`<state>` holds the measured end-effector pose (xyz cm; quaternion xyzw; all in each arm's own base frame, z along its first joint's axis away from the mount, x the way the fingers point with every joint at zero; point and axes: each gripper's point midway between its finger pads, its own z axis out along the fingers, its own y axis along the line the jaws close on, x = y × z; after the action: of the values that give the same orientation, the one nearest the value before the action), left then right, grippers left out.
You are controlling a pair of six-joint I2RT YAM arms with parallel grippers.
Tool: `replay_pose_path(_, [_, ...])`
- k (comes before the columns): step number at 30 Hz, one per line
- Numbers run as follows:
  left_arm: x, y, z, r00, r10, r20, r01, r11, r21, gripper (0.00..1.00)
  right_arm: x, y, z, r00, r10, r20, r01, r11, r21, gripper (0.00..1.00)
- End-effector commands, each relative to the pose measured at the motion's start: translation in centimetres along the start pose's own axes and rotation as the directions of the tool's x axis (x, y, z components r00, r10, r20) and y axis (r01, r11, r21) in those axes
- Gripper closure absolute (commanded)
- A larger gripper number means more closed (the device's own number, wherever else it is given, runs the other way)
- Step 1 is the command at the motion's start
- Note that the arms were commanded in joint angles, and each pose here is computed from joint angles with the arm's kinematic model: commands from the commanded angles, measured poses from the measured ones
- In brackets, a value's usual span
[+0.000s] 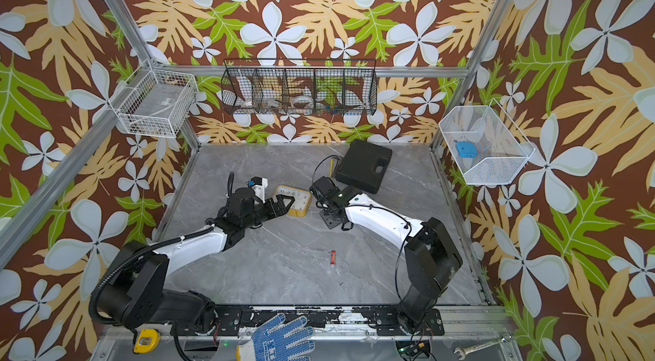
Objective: Insert the battery into the alarm
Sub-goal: Adjust the alarm at the center of the board.
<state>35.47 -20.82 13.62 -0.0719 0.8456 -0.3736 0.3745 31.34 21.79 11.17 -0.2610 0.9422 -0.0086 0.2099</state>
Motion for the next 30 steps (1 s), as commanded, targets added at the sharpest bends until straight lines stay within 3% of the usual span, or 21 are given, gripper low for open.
replay_pose_path(1, [-0.3, -0.2, -0.2, 1.0, -0.002, 0.014, 0.001, 1.0, 0.005, 0.03, -1.2, 4.3, -1.2, 0.995, 0.074, 0.067, -0.05, 0.952, -0.301, 0.63])
replay_pose_path(4, [-0.2, -0.1, -0.2, 1.0, -0.004, 0.008, 0.004, 1.0, 0.002, 0.03, -1.0, 5.0, -1.3, 0.991, 0.116, 0.069, -0.079, 0.911, -0.404, 0.63])
replay_pose_path(16, [1.1, 0.1, -0.3, 0.999, -0.019, -0.041, 0.019, 1.0, 0.0, 0.03, -0.3, 5.6, -0.1, 0.951, 0.307, 0.047, -0.216, 0.762, -0.61, 0.62])
replay_pose_path(26, [2.8, -0.3, 0.1, 0.994, -0.048, -0.102, 0.049, 0.999, 0.006, 0.03, 0.4, 5.3, 1.4, 0.901, 0.433, -0.03, -0.329, 0.635, -0.699, 0.56])
replay_pose_path(30, [3.0, -0.8, 0.2, 0.991, -0.066, -0.118, 0.07, 0.997, 0.022, 0.03, 1.3, 4.7, 2.5, 0.89, 0.449, -0.078, -0.369, 0.611, -0.7, 0.52])
